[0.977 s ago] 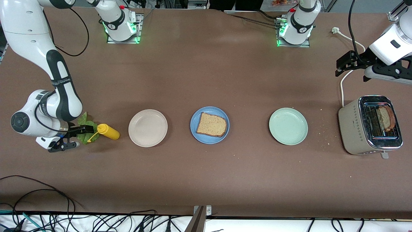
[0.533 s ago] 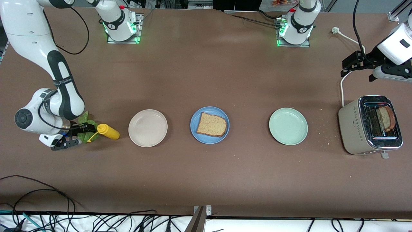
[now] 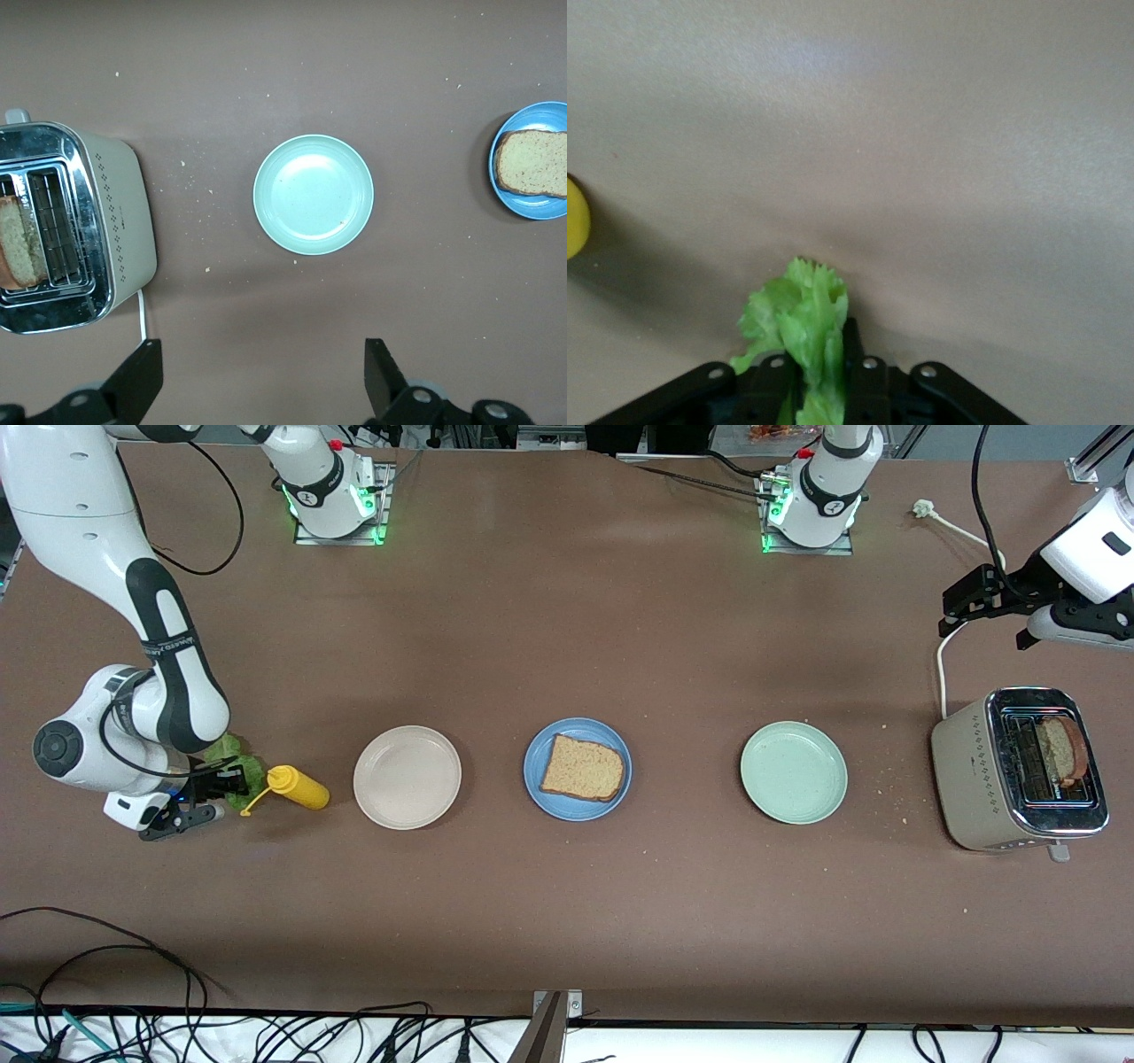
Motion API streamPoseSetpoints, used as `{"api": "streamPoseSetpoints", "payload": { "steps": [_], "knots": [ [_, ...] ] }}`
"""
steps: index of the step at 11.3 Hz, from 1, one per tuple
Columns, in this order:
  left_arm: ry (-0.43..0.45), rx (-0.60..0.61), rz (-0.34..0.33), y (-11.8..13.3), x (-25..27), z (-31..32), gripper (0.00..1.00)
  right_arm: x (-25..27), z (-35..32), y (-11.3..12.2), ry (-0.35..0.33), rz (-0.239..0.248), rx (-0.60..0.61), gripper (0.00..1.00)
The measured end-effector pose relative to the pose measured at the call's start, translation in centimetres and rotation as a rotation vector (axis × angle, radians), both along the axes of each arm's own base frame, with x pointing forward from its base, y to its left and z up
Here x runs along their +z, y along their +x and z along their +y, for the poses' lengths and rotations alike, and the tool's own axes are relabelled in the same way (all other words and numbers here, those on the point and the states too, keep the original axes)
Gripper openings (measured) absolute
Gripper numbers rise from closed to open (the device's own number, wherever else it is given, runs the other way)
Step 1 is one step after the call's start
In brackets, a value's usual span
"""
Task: Make sandwich in blue plate with both arms
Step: 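Lower the right gripper onto the green lettuce leaf and grasp it, then lift the lettuce and carry it over the blue plate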
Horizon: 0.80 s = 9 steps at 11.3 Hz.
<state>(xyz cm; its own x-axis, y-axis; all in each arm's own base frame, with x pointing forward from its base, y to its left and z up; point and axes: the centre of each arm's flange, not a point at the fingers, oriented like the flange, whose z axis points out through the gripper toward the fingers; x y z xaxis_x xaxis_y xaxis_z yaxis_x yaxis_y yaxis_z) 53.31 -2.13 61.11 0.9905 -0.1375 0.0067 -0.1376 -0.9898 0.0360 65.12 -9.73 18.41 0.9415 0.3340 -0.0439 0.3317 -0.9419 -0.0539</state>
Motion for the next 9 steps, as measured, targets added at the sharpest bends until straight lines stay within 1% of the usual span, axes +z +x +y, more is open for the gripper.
{"api": "streamPoseSetpoints", "payload": {
  "steps": [1, 2, 5, 7, 9],
  "knots": [
    [-0.001, -0.001, -0.004, 0.2, 0.1, 0.0, 1.0, 0.7, 0.1, 0.2, 0.001, -0.011, 0.003, 0.14],
    [-0.003, -0.001, -0.005, 0.6, 0.2, 0.0, 1.0, 1.7, 0.2, 0.4, 0.001, -0.026, 0.005, 0.12],
    [-0.007, 0.002, -0.001, 1.4, -0.2, 0.3, 1.0, 6.0, 1.1, 0.6, 0.019, -0.037, 0.017, 0.12],
    [-0.008, 0.001, -0.001, 1.5, -0.3, 0.2, 1.0, 10.5, 2.0, 0.3, 0.04, -0.032, 0.011, 0.1],
    [-0.008, 0.001, -0.004, 1.6, -0.1, 0.2, 1.0, 14.9, 2.8, -0.5, 0.059, -0.015, -0.013, 0.1]
  ]
}}
